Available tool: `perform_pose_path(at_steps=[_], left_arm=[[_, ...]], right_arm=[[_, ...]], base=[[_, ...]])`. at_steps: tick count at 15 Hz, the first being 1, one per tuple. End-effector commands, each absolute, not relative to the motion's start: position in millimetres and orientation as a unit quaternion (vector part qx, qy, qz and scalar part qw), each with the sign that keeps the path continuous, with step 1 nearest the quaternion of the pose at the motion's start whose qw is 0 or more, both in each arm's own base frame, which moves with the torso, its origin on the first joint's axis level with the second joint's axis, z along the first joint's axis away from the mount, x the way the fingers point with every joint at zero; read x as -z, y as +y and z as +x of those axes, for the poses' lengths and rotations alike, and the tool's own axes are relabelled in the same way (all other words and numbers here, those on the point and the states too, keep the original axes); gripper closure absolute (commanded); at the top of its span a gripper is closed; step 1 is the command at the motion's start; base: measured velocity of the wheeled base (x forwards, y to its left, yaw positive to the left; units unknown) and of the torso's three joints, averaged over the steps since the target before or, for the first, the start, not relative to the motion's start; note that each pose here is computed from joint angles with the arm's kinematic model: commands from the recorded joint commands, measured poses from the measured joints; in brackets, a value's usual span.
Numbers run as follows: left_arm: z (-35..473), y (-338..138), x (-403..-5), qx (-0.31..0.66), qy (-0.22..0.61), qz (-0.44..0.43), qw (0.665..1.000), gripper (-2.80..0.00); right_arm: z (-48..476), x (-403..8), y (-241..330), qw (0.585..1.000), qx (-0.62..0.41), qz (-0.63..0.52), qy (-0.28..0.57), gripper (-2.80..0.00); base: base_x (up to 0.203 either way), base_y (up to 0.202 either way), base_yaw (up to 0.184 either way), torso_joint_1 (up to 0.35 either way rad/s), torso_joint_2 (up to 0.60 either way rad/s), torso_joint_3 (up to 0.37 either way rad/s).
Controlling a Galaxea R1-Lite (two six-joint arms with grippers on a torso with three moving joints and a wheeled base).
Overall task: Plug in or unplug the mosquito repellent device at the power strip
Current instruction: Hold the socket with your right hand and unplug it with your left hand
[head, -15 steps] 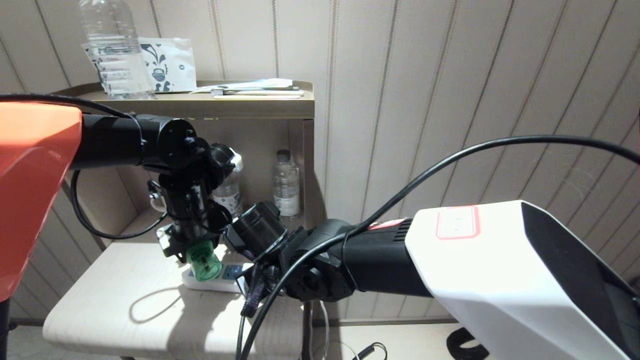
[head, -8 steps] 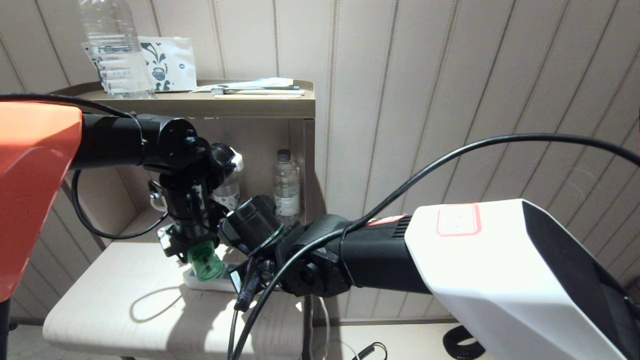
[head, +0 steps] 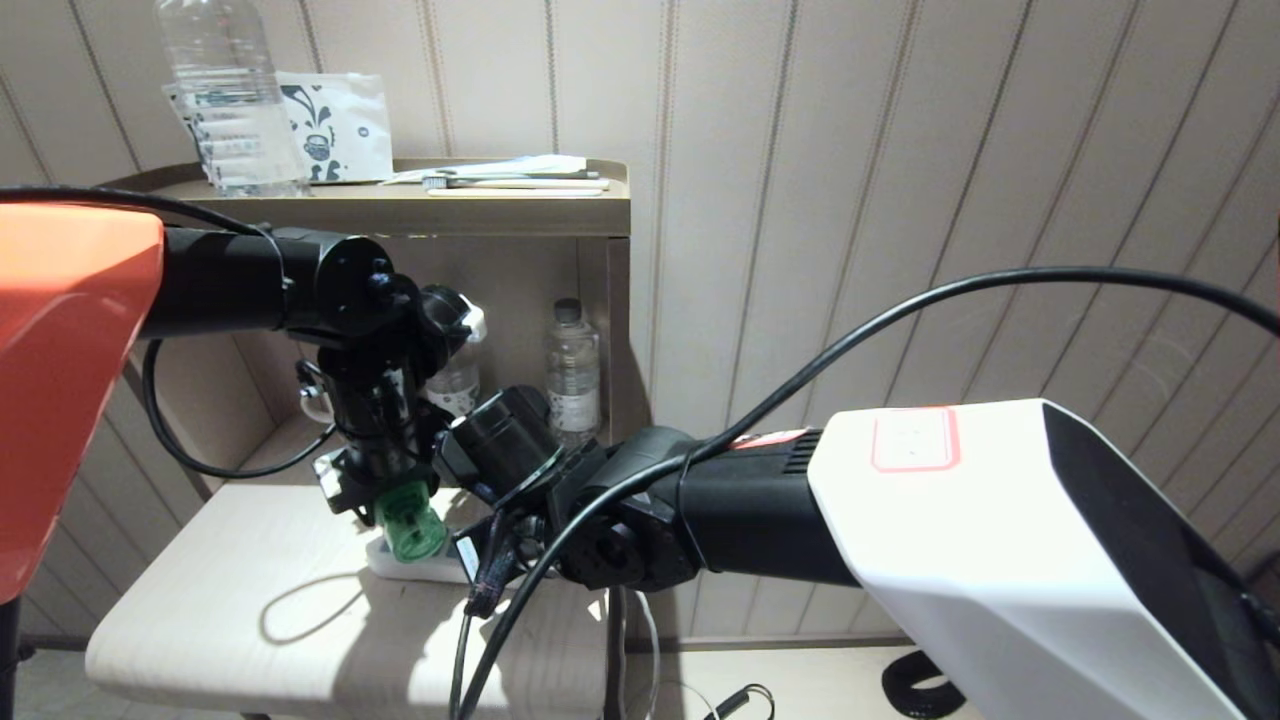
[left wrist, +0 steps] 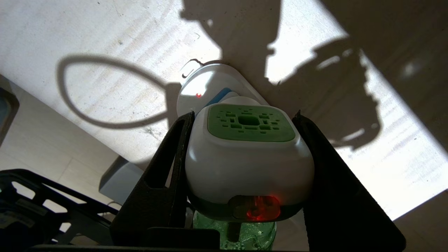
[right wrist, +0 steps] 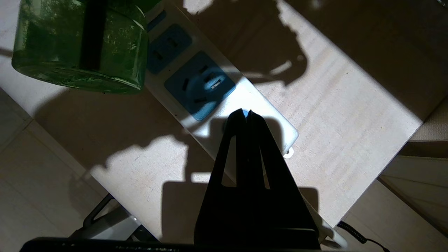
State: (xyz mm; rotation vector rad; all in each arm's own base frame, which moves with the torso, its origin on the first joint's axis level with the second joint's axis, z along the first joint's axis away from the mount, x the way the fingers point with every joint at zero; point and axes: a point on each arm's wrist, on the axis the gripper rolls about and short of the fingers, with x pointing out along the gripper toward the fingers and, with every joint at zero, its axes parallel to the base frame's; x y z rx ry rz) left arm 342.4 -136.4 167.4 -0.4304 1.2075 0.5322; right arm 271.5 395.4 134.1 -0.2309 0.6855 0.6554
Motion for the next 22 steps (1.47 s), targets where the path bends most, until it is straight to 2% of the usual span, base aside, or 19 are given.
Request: perform_pose_path(at_steps=[1,12,22], left_arm=[[340.6,-136.4,-166.3,-0.242,0.567,-0.204,0.760,0.00],[337.1,-137.2,-177.2,-0.205,0.574,-0.232,0.758,0.00],[340.7,-138.9,-173.4,-0.207,0.575,-0.229,0.758,0.00]], right_arm=[[271.0,-131.9,394.2,0.882,-0.313,-0.113,0.334,0.00],[271.8,-134.5,395.4,0.883,-0.316,-0.110,0.328,0.00],[274.2,-110.3,397.7,0.875,-0.308,-0.123,0.352,0.00]], base=[[0.000,0.000,0.000,0.000,0.00,0.000],[0.000,0.000,0.000,0.000,0.00,0.000],[0.000,0.000,0.000,0.000,0.00,0.000]])
